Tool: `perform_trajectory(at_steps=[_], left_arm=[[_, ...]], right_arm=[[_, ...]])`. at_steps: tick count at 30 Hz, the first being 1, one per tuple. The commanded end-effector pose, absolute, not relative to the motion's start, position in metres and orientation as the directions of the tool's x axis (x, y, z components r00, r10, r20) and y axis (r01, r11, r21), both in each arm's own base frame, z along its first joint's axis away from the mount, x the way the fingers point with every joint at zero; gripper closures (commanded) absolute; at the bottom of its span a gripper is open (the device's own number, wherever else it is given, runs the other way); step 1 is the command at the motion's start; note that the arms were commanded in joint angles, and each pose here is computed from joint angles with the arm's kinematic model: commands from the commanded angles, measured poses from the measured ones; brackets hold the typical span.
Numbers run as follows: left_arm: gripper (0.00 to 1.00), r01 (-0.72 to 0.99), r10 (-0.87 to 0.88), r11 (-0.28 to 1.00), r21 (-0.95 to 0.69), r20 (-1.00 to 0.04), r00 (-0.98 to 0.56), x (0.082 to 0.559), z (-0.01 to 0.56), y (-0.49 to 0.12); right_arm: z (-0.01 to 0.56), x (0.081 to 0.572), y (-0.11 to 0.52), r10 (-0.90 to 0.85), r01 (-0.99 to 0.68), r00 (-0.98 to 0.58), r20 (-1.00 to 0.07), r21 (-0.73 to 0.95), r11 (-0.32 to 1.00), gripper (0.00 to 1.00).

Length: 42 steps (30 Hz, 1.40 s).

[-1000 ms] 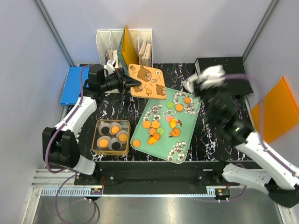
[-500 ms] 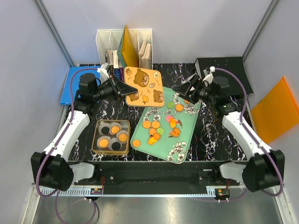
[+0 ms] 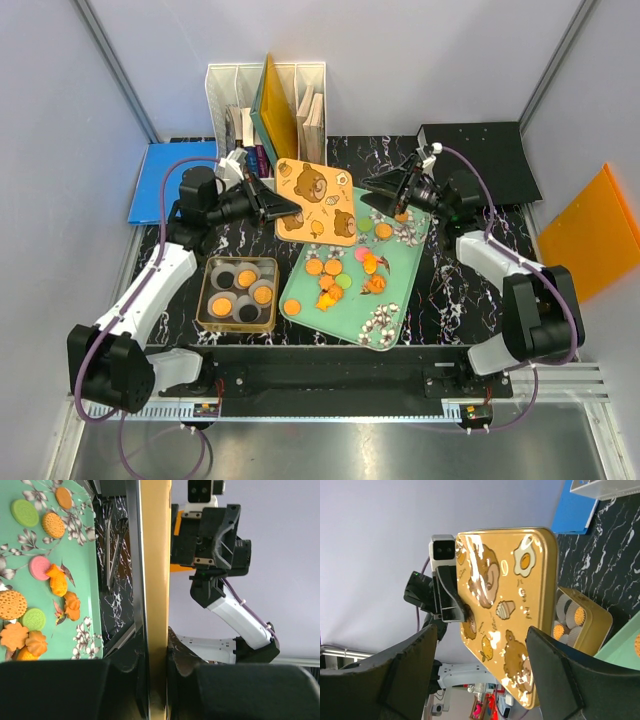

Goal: Pack the cookies

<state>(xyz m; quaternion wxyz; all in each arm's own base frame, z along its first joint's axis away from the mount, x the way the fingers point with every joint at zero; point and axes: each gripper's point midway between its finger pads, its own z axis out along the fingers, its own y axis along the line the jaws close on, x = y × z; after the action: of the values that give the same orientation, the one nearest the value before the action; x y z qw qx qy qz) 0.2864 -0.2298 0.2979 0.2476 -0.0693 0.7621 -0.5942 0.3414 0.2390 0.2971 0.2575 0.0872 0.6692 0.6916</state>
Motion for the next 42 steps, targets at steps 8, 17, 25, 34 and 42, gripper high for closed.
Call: perform_trajectory(at_steps=[8, 17, 25, 34, 42], left_arm=[[0.99, 0.293, -0.383, 0.234, -0.927, -0.365, -0.849, 0.281, 0.331, -0.240], [0.99, 0.290, -0.365, 0.230, -0.929, -0.358, -0.859, 0.283, 0.328, -0.247], [0.96, 0.268, -0.360, 0.256, -0.929, -0.349, -0.865, 0.286, 0.315, -0.247], [0.54, 0.213, -0.385, 0.344, -0.915, -0.344, -0.856, 0.302, 0.299, -0.233], [0.36, 0.133, -0.429, 0.387, -0.912, -0.306, -0.850, 0.316, 0.278, -0.212]], right_arm=[[0.279, 0.343, 0.249, 0.392, -0.309, -0.865, -0.312, 0.948, 0.072, 0.20], [0.275, 0.340, 0.292, 0.257, -0.342, -0.903, -0.346, 0.938, 0.060, 0.25], [0.275, 0.338, 0.301, 0.226, -0.340, -0.912, -0.342, 0.939, 0.049, 0.64], [0.282, 0.327, 0.297, 0.226, -0.359, -0.904, -0.363, 0.931, 0.058, 0.78], [0.298, 0.322, 0.295, 0.225, -0.385, -0.896, -0.384, 0.922, 0.041, 0.85]])
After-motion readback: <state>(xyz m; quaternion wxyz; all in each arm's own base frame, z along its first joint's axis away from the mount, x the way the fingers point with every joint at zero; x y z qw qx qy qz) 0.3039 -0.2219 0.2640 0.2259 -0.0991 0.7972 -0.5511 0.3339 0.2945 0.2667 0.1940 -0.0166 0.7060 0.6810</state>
